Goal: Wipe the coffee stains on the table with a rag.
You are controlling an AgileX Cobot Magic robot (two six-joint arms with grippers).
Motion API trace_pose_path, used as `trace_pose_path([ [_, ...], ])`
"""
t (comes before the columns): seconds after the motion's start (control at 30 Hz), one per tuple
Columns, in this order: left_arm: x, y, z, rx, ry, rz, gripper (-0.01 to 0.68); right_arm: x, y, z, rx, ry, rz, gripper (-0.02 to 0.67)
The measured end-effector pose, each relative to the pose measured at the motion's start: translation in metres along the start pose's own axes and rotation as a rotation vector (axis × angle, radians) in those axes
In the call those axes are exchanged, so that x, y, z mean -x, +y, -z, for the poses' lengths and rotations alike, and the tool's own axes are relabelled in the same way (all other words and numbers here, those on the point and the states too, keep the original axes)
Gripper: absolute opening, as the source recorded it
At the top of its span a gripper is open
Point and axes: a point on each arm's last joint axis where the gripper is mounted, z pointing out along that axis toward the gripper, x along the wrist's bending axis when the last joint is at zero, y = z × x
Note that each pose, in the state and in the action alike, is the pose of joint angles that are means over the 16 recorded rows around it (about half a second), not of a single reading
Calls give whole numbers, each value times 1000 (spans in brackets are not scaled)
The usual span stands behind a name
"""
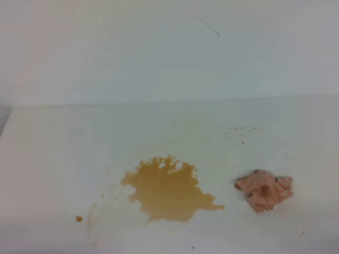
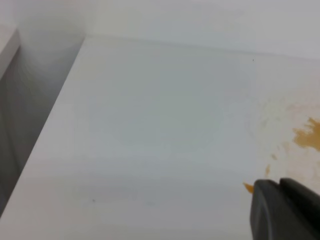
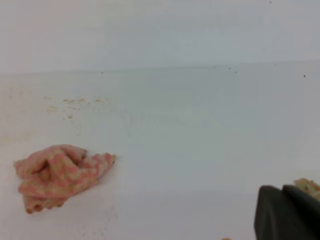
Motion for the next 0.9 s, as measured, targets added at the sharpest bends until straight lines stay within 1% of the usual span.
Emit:
trace_pose_path([
  [0.9,1,2,1,7,-2,0,-2,0,0,0,0,0,0,-3],
])
